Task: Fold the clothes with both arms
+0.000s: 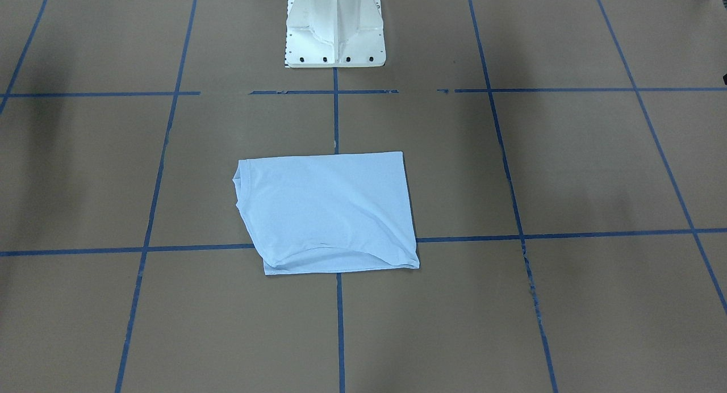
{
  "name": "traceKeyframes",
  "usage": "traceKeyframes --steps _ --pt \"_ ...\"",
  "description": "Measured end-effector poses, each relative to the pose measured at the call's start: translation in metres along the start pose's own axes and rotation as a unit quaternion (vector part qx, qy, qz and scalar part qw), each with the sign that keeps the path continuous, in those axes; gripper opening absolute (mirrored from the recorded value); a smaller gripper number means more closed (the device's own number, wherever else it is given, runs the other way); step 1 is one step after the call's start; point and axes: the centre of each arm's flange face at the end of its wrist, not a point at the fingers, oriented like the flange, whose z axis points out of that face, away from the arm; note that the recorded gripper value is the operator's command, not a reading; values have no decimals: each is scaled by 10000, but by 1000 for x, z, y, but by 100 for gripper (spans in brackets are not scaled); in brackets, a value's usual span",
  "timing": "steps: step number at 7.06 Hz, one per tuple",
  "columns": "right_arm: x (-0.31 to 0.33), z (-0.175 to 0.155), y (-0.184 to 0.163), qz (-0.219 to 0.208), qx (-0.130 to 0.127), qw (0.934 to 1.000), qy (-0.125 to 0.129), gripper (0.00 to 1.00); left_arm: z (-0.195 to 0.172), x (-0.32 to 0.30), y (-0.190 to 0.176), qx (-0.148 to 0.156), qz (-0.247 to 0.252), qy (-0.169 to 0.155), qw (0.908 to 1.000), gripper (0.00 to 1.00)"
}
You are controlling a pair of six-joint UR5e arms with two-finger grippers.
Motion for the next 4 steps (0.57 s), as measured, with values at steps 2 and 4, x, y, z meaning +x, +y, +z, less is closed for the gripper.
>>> traceKeyframes --steps 2,4 --pt "11 4 9 -262 -54 9996 15 100 -1 1 -3 20 20 -2 10000 100" --pt "25 -2 18 -140 7 9999 -20 100 -8 5 -15 102 102 -12 9999 100"
